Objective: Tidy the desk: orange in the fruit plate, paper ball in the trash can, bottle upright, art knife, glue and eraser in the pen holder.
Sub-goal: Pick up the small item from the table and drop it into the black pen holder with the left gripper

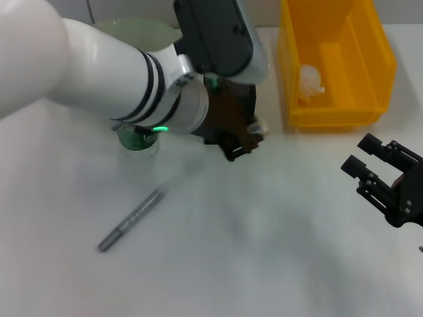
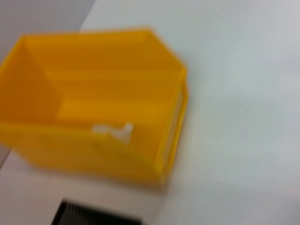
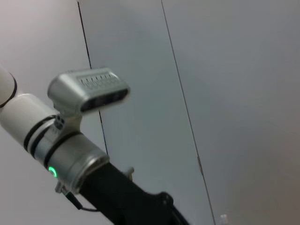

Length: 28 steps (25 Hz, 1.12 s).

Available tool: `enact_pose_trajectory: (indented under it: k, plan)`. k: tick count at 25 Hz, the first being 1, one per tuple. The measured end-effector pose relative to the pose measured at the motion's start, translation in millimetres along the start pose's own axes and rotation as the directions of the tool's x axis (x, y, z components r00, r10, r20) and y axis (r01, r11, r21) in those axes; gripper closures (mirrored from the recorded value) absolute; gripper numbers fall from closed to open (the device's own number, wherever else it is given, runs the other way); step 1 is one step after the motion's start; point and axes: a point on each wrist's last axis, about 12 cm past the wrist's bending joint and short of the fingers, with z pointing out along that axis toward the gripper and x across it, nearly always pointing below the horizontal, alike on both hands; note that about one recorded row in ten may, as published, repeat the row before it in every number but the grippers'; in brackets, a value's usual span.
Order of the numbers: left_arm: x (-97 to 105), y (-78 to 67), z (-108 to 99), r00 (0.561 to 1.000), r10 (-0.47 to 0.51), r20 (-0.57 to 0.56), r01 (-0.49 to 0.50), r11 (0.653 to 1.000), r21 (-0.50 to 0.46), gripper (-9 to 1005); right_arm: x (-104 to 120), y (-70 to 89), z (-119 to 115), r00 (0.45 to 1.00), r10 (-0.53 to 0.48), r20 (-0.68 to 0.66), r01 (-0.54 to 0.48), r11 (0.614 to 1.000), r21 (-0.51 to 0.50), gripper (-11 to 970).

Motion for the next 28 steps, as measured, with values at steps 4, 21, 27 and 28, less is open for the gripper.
enact_pose_trajectory:
  k: [4, 21, 27, 28]
  plan:
    - [-1.4, 7.6, -6.5, 0.989, -0.069, 0.129, 0.072, 0.997, -0.014, 732, 0.7, 0.8, 0.0, 1.000, 0.004, 0.000, -0.004, 1.000, 0.000, 461]
    - [25.1, 21.9, 15.9, 0.928, -0.196, 0.315, 0.268, 0.942, -0.202, 734, 3.3, 2.0, 3.0, 1.000, 0.019, -0.006, -0.019, 1.000, -0.002, 461]
    - [31.7, 24.2, 18.8, 0.926, -0.207, 0.316, 0.284, 0.933, -0.221, 735, 3.1, 1.6, 3.0, 1.000, 0.018, -0.004, -0.018, 1.000, 0.000, 461]
    - [32.2, 24.2, 18.8, 0.927, -0.205, 0.314, 0.282, 0.933, -0.223, 735, 2.9, 1.5, 3.4, 1.000, 0.017, -0.004, -0.017, 1.000, -0.001, 461]
